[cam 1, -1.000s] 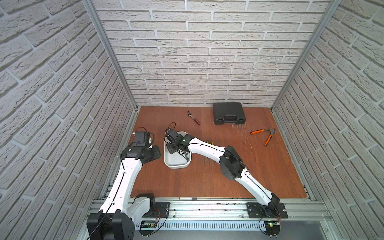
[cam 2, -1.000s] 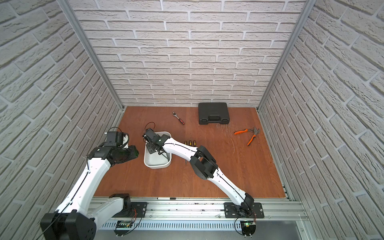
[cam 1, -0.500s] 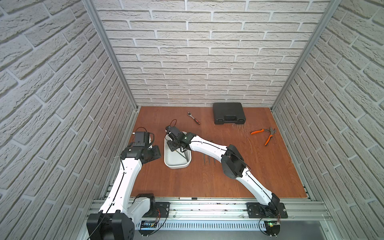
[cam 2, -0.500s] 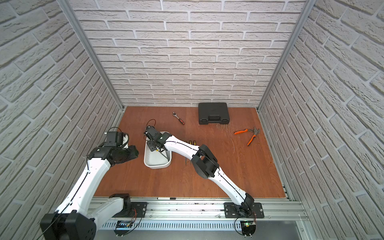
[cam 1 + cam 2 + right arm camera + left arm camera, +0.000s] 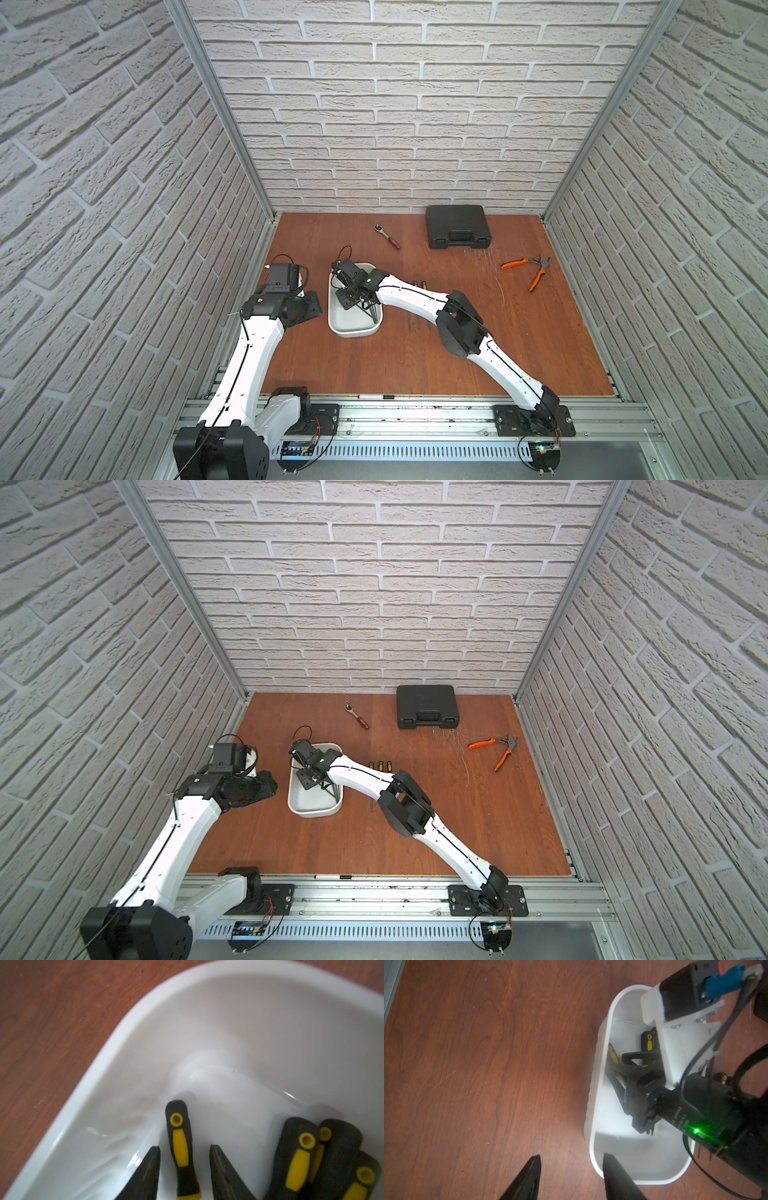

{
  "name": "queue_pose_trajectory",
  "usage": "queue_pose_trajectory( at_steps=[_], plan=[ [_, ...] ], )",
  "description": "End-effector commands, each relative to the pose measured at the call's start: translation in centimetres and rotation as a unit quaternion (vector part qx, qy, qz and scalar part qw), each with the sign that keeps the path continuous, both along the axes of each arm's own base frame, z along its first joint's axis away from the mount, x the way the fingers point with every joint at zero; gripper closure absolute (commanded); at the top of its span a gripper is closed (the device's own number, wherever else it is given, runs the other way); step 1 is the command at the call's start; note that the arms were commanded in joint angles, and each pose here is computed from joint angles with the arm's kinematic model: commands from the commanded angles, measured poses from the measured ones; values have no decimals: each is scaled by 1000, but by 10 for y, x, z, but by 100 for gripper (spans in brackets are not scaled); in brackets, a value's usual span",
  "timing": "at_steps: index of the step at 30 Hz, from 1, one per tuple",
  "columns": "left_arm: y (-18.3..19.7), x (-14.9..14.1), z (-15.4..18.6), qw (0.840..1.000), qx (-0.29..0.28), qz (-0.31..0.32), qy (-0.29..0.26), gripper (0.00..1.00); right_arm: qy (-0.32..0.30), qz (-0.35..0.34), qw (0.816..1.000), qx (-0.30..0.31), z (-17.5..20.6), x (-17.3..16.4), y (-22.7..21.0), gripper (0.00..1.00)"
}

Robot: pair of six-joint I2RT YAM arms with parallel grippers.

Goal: Take the file tool out of the storage box
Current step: Pick up the file tool from the storage box.

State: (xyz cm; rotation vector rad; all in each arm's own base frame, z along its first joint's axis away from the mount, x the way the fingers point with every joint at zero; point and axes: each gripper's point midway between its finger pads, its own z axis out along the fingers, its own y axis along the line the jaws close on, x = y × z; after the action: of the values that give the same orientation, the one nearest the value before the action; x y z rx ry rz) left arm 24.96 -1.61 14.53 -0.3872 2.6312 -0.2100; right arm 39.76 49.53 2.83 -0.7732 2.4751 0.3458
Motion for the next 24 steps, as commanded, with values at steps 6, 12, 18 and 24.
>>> queue_pose_trajectory(
  at_steps=[6,12,18,24],
  plan=[
    [2,-3,-2,1000,7,-2,3,45,-6,-6,1000,-12,-5,3,-2,75],
    [2,-3,-4,1000,5,0,4,45,-8,-18,999,-32,-7,7,-7,85],
    [2,-2,-3,1000,5,-1,2,45,-20,-22,999,33,34,10,7,95],
    [0,0,-6,1000,-3,4,0,45,-50,-37,992,114,108,15,7,96]
  ],
)
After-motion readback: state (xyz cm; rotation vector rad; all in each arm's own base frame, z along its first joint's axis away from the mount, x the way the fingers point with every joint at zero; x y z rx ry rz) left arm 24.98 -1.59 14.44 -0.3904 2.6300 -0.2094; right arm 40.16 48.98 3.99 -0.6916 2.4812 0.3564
